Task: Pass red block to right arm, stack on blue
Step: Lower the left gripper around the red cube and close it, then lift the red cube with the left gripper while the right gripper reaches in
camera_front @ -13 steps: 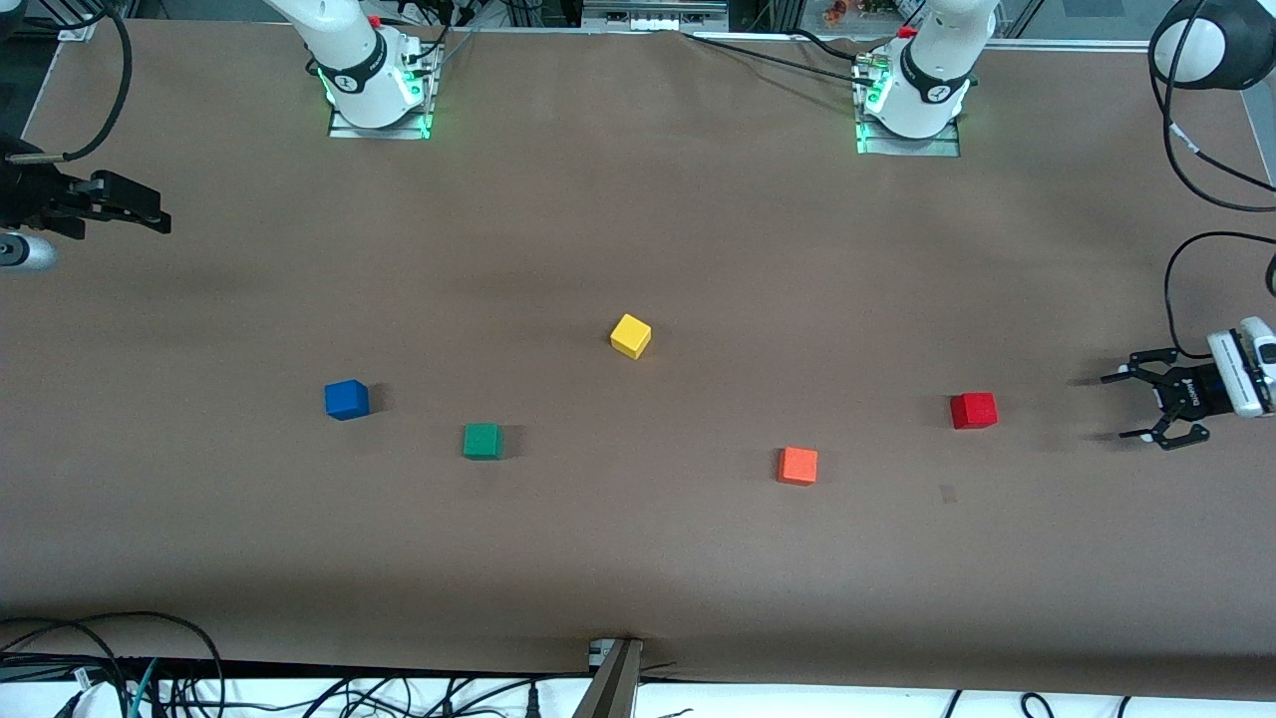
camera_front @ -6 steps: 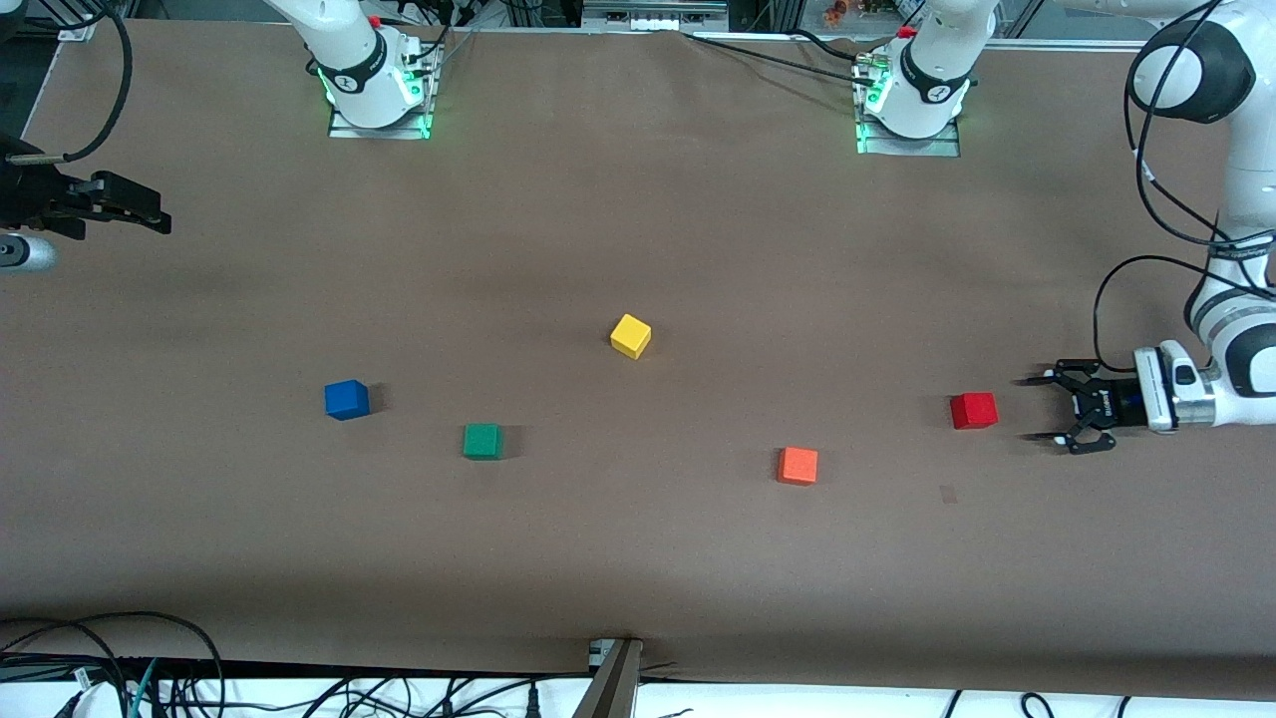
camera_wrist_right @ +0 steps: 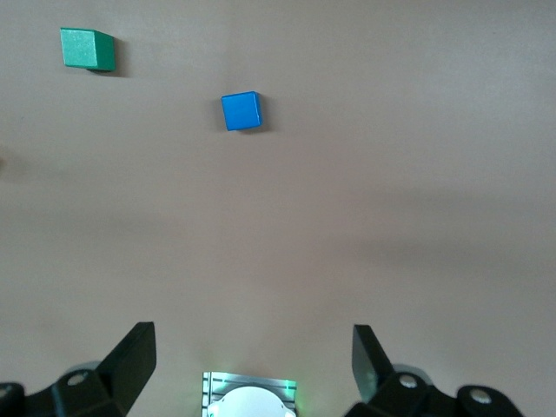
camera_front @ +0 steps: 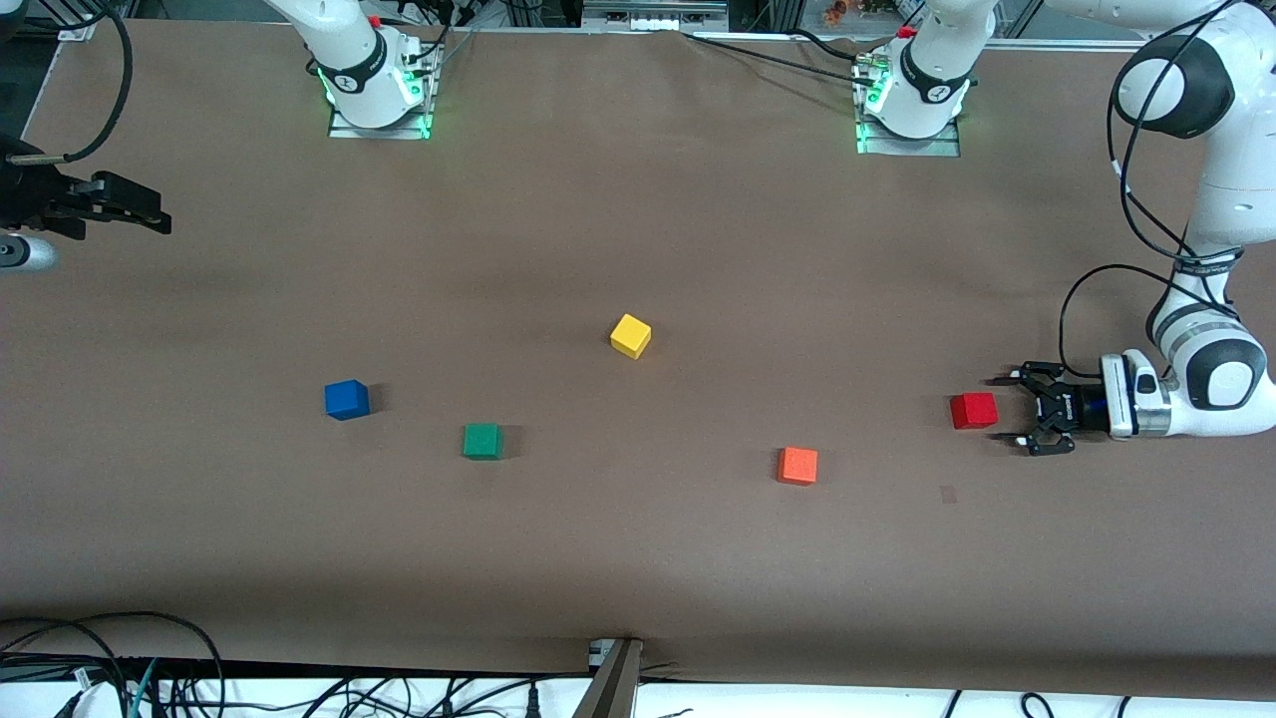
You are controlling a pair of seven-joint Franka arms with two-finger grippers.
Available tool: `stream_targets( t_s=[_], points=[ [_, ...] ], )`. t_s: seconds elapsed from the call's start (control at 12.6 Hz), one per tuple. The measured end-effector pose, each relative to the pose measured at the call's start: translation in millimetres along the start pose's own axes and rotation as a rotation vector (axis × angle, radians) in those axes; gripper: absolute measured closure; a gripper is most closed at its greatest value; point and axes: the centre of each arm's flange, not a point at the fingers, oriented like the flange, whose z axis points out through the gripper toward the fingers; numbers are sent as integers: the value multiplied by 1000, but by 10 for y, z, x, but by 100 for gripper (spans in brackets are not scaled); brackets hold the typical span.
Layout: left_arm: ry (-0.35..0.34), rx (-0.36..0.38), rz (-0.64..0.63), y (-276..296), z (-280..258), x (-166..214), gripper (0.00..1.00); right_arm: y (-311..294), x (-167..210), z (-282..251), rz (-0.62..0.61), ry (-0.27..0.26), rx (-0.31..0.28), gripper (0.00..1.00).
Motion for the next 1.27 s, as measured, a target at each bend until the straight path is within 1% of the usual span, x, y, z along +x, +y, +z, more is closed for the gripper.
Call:
stream_targets(
  t_s=[0.4, 0.48, 0.55, 0.63, 0.71, 0.95, 1.11, 1.27],
  points=[
    [19, -3, 0, -18, 111, -21, 0, 0, 0, 0, 0, 0, 0, 0],
    [21, -5, 0, -20, 128, -26, 9, 0, 0, 0, 0, 0, 0, 0],
    [23, -5, -1, -18, 139, -35, 25, 0, 0, 0, 0, 0, 0, 0],
    [24, -5, -2, -15, 145, -44, 37, 0, 0, 0, 0, 0, 0, 0],
    [27, -5, -1, -13, 151, -48, 44, 0, 0, 0, 0, 0, 0, 0],
    [44, -11, 1, -47, 245, -19, 44, 0, 0, 0, 0, 0, 0, 0],
    [115, 9, 1, -165, 521, 83, 44, 0, 0, 0, 0, 0, 0, 0],
    [188, -14, 10, -294, 947, 255, 44, 1, 1, 0, 1, 0, 0, 0]
  ],
)
